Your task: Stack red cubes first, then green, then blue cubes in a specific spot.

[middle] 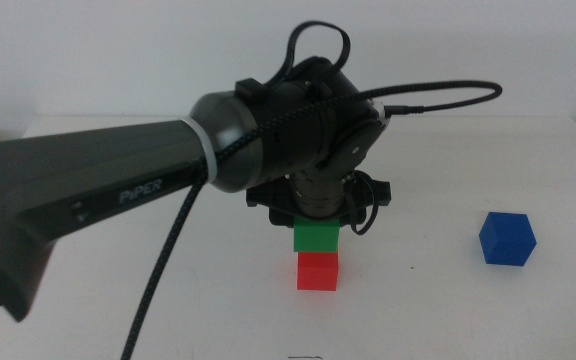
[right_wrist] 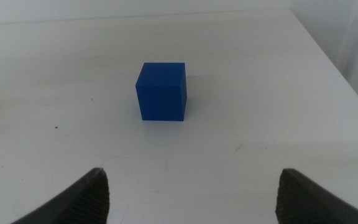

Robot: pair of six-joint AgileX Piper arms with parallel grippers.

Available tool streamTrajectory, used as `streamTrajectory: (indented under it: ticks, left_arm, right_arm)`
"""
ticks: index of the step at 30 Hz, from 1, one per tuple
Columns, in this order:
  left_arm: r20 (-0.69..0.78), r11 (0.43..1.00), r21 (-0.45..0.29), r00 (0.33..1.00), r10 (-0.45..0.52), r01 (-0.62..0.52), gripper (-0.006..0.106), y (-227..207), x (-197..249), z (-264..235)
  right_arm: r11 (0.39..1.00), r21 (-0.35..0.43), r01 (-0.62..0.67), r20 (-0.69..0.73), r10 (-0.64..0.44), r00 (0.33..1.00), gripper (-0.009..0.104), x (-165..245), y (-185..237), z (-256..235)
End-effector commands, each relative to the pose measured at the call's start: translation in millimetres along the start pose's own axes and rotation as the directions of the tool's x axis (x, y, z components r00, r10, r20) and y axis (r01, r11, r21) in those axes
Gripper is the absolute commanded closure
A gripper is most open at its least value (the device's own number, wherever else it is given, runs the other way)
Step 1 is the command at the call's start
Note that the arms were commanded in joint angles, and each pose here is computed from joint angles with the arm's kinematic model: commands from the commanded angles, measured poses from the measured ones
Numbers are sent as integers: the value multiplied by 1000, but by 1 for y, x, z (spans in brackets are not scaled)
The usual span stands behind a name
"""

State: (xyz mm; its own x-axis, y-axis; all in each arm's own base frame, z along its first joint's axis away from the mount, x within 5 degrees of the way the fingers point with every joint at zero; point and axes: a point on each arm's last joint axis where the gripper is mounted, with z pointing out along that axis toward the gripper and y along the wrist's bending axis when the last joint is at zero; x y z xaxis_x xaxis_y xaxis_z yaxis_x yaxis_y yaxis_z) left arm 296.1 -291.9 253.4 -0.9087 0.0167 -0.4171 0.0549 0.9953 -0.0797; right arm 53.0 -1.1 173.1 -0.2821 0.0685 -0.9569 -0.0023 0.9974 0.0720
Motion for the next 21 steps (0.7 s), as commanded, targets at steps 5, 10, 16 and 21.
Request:
streamTrajectory:
  ticks: [5, 10, 16, 21]
  left_arm:
    - [83, 997, 79, 997, -9, 3, 98, -6, -12, -22]
    - [67, 996, 83, 997, -25, 19, 98, -2, -15, -19]
    - [38, 994, 112, 999, -17, 13, 98, 4, -19, -16]
    - [54, 992, 129, 998, -20, 13, 98, 2, -22, -13]
  right_arm:
    - [1000, 2, 31, 69, -32, 997, 1, -7, 0, -2]
    - [1000, 2, 31, 69, -32, 997, 1, -7, 0, -2]
    - [999, 2, 32, 69, -32, 997, 1, -7, 0, -2]
    - [999, 2, 32, 69, -32, 997, 1, -7, 0, -2]
